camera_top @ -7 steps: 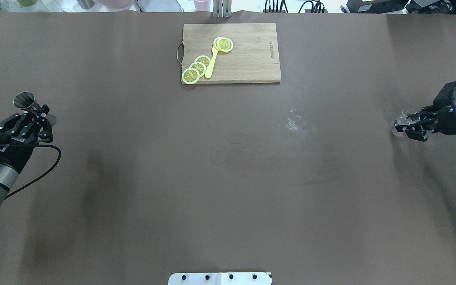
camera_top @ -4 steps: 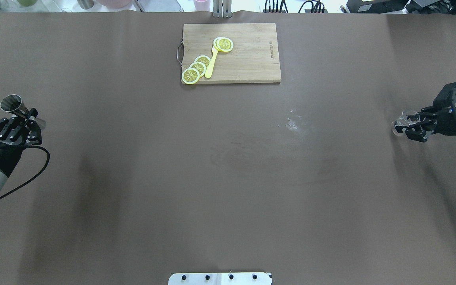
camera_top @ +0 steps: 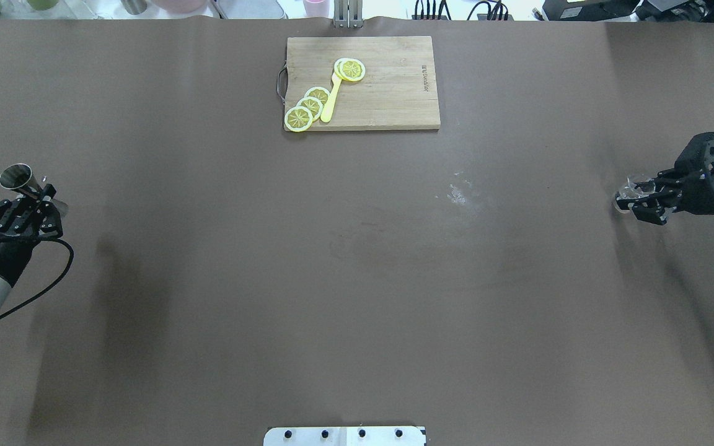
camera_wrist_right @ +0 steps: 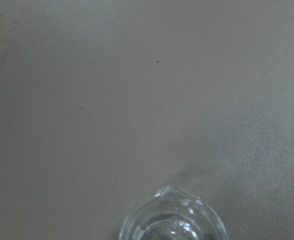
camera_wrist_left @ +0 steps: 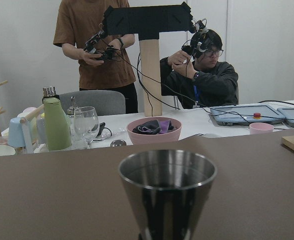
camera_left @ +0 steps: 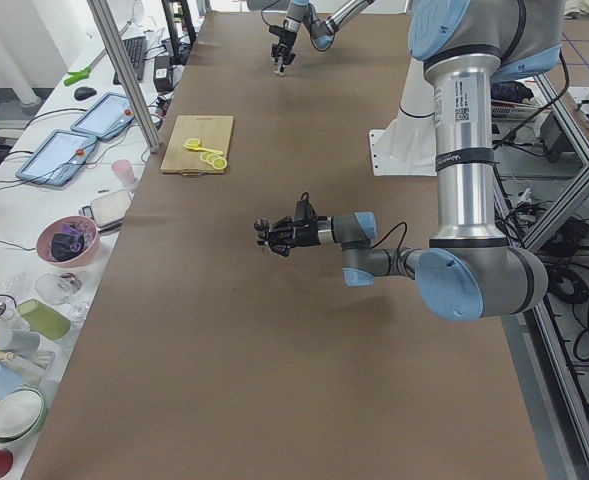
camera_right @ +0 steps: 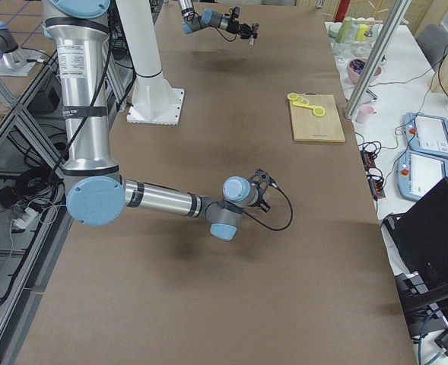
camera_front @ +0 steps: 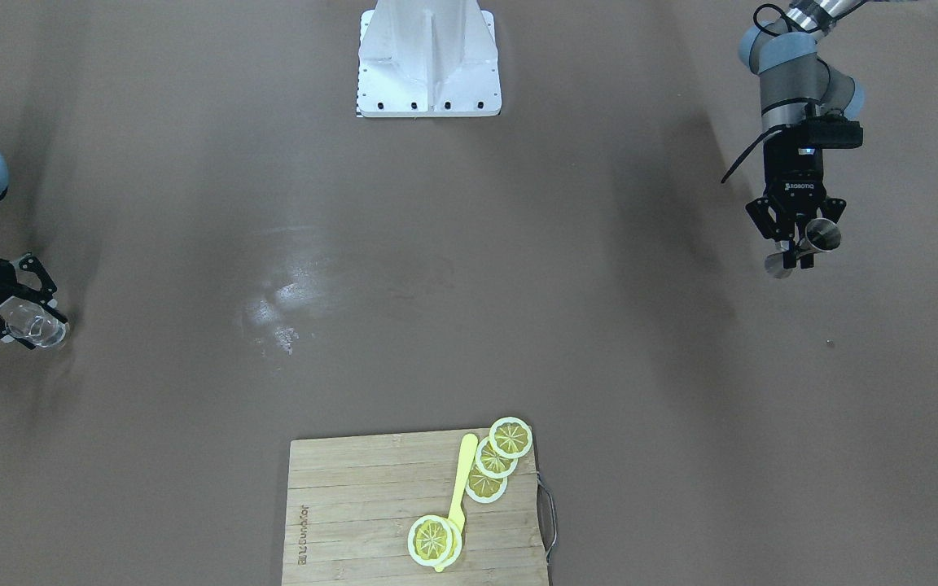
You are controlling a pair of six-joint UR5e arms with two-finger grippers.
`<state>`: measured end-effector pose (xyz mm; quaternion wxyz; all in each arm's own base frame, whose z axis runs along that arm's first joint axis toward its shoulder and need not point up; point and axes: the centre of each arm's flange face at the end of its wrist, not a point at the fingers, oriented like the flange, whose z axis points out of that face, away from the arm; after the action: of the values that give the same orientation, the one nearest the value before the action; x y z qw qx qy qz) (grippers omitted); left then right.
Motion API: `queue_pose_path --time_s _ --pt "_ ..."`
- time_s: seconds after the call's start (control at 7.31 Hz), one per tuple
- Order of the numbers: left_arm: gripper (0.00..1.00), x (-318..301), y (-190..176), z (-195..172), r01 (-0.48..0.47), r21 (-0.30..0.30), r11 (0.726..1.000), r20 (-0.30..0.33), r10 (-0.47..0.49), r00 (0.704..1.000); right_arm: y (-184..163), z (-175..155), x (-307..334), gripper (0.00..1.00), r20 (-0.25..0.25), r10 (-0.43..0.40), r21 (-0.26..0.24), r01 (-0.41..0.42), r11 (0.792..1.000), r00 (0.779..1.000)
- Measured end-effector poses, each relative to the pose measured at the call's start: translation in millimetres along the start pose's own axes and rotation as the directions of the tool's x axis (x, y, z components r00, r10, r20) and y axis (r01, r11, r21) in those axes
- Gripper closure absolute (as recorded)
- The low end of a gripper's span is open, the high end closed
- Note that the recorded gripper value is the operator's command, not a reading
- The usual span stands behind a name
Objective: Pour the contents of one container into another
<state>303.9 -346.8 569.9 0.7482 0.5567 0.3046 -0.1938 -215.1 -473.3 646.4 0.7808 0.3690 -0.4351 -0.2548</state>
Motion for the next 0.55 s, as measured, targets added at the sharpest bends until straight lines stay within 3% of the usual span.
queue_pose_path --time_s 0.14,0.55 --pt "1.0 -4 7 1 -0.005 -0.005 1.0 0.008 0.005 1.0 1 0 0 0.01 0.0 0.001 -0.001 -0.001 1.0 1.0" --pt "1.0 0 22 -8 -0.01 0.016 1.0 0.014 0.009 1.0 2 0 0 0.0 0.0 0.003 -0.002 -0.003 1.0 1.0"
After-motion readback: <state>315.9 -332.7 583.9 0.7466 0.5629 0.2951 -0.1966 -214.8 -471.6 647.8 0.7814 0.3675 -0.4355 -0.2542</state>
